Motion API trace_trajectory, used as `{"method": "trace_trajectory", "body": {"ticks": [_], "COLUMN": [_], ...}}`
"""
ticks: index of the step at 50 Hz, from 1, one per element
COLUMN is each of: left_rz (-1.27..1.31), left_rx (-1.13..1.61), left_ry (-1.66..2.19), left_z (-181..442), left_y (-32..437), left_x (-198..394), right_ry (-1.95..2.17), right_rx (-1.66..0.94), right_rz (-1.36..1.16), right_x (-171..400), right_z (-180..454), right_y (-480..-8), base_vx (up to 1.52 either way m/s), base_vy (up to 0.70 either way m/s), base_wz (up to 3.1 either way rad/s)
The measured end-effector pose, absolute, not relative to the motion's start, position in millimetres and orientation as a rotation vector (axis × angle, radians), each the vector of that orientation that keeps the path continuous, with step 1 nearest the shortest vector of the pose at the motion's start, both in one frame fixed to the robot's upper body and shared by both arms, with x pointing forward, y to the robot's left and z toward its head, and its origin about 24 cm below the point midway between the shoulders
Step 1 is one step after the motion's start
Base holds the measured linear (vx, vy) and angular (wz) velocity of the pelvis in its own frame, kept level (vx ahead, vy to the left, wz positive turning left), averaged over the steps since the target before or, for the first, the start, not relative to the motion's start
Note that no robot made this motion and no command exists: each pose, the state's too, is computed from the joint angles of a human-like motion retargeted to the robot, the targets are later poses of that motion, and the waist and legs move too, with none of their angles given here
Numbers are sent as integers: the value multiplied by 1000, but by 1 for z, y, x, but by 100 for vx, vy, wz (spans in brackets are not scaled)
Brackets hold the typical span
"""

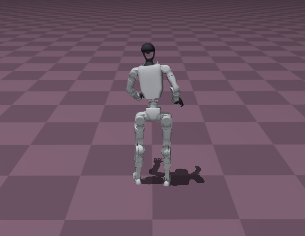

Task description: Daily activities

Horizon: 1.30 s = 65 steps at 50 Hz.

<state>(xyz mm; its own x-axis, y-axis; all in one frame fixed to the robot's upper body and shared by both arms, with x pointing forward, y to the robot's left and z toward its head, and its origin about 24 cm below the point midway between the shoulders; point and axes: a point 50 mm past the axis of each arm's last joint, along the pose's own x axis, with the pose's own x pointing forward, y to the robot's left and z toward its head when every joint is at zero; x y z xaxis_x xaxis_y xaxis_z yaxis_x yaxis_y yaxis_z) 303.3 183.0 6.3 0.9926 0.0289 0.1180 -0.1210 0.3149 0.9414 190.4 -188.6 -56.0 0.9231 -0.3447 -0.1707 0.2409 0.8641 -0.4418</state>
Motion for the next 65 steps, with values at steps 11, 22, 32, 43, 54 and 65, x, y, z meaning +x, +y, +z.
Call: {"method": "trace_trajectory", "body": {"ticks": [11,22,32,43,54,65], "left_rz": [158,69,-93,-233,-311,-360], "left_rx": [1197,1147,1090,1049,996,943], "left_ry": [-264,-290,-263,-252,-266,-225], "left_z": [45,37,26,28,46,54], "left_y": [164,147,137,126,108,95], "left_x": [325,310,290,289,303,315], "right_ry": [206,177,9,-66,-29,67], "right_rx": [-432,-492,-528,-545,-540,-538], "right_rz": [-302,-235,-163,-46,20,-28], "right_x": [193,185,215,230,234,231], "right_z": [-51,-48,-14,4,5,-2], "right_y": [-181,-177,-178,-171,-172,-190], "base_vx": [0,0,0,0,0,0], "base_vy": [0,0,0,0,0,0], "base_wz": [0,0,0,0,0,2]}}
